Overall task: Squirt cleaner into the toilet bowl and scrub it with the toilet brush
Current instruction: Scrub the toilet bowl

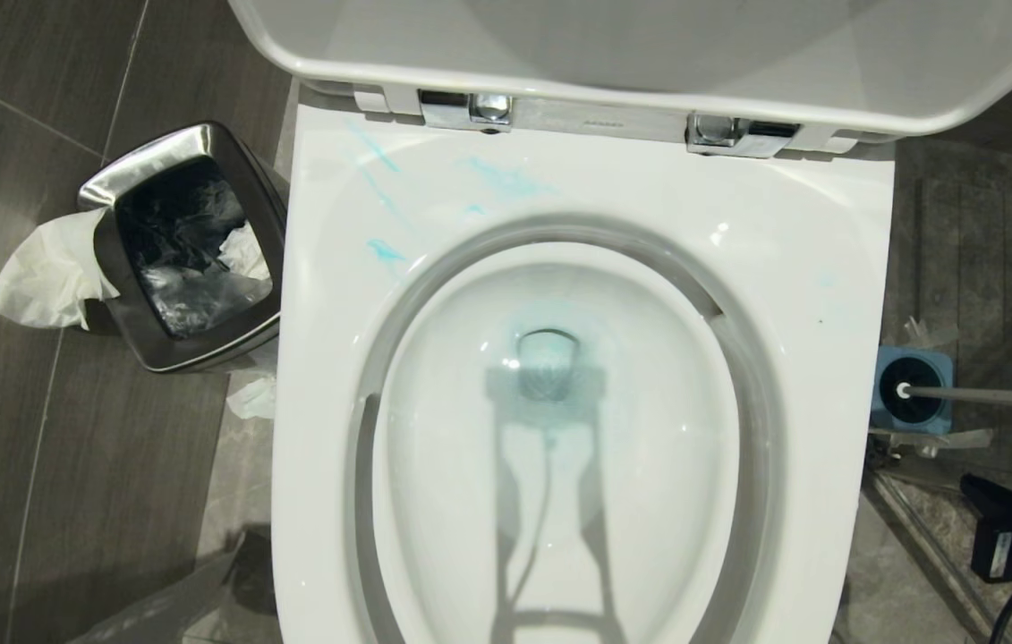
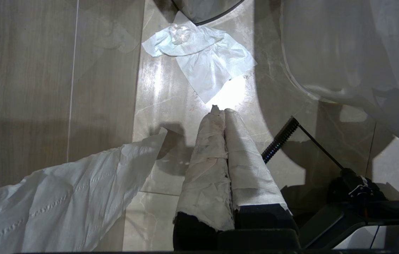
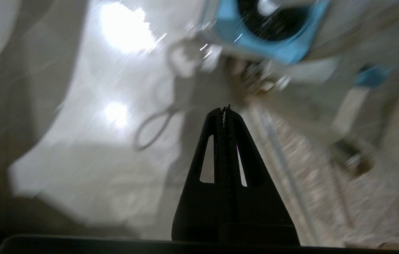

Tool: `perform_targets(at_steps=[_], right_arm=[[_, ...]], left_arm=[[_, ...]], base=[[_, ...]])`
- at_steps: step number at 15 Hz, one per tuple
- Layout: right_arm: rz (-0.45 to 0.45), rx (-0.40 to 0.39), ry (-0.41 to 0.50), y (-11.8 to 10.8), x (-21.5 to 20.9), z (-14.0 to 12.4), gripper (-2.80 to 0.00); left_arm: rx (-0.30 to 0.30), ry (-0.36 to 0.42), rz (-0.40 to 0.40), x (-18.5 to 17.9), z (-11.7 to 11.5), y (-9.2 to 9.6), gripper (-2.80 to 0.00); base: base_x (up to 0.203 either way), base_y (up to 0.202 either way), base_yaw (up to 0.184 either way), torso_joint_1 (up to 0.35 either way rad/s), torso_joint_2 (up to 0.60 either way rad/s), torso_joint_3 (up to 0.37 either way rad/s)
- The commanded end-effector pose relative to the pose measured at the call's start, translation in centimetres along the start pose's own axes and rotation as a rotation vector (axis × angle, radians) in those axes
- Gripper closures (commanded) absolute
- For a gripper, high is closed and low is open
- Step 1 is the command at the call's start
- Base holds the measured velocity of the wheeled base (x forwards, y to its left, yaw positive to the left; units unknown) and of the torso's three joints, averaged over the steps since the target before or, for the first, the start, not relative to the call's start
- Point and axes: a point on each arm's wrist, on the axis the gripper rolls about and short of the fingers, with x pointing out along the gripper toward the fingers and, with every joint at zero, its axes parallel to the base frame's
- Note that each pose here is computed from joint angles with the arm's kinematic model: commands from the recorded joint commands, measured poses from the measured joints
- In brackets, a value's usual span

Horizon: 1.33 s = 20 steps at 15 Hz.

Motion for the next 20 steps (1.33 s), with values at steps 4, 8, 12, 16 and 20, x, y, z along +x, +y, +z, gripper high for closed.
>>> perform_targets(at_steps=[4,8,12,16,20], right_arm=[[-0.163,-0.013,-0.076,1.4,2.2,0.6,0.0],[-0.248,-0.014,-0.01,1.9,3.0,-0.2,0.0],[-0.248,0.004,-0.027,1.9,2.8,0.1,0.0],[-0.25,0.014,-0.046,1.9,2.5,0.4,0.0],[-0.246,0.023,-0.053,1.9,2.4,0.5,0.0]], left_arm=[[0.0,0.002,0.0,0.0,0.0,0.0,0.0],[0.0,0.002,0.0,0.0,0.0,0.0,0.0],[0.0,0.003,0.0,0.0,0.0,0.0,0.0],[0.0,0.003,0.0,0.0,0.0,0.0,0.0],[0.0,0.002,0.0,0.0,0.0,0.0,0.0]], base=[[0.0,0.0,0.0,0.0,0.0,0.0],[0.0,0.0,0.0,0.0,0.0,0.0],[0.0,0.0,0.0,0.0,0.0,0.0],[0.0,0.0,0.0,0.0,0.0,0.0],[0.0,0.0,0.0,0.0,0.0,0.0]])
